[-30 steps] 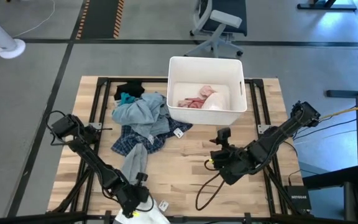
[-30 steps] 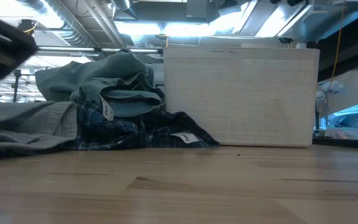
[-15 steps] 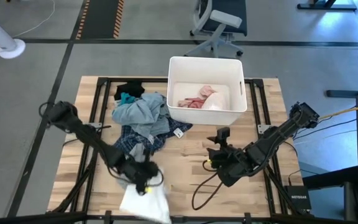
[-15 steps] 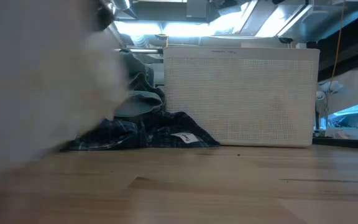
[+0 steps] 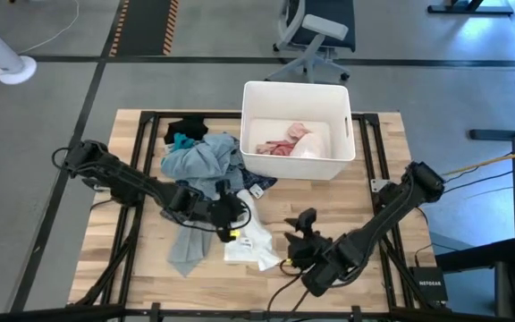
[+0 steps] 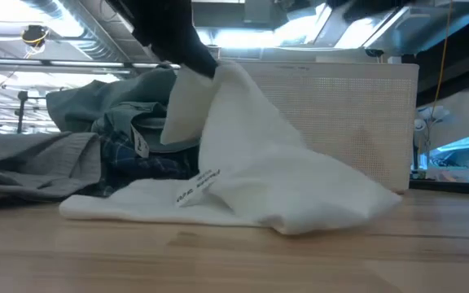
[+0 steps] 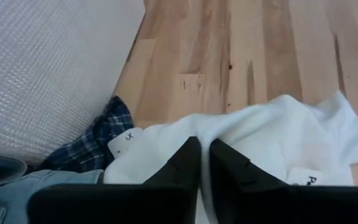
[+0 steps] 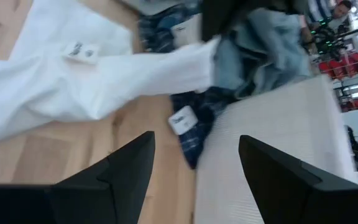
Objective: Sort clothes
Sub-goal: Put the white boxer into the white laundry bin
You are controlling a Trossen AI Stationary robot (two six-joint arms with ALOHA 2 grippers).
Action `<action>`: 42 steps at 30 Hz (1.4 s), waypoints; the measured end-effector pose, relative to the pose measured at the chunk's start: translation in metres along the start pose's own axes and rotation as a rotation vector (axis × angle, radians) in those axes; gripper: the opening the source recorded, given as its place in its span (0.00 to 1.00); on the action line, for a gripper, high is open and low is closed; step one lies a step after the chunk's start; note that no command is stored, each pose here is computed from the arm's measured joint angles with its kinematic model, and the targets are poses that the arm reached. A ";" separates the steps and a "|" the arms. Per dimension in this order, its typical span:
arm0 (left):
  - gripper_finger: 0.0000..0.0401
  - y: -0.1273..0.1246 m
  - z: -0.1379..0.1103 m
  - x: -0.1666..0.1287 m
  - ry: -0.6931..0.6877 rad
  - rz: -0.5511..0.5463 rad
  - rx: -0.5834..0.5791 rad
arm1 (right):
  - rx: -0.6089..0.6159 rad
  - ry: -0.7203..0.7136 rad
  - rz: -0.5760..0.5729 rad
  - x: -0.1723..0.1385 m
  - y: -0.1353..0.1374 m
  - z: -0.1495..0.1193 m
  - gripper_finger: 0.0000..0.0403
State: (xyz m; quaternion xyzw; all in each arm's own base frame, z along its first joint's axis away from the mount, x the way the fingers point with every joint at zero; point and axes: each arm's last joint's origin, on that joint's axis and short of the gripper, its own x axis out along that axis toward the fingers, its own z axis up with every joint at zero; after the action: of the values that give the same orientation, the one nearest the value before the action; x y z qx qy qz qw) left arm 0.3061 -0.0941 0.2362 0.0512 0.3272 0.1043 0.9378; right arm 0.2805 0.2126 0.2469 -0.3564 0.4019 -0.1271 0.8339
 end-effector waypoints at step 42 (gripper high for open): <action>0.45 -0.053 -0.025 -0.035 0.084 -0.165 0.074 | -0.097 0.060 0.268 0.104 0.118 0.000 0.05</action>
State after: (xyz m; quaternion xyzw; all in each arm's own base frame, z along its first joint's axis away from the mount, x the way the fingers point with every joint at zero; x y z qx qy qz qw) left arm 0.2727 -0.1533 0.2292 0.0544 0.3729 0.0165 0.9261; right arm 0.3388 0.2448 0.1045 -0.3354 0.4764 -0.0057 0.8127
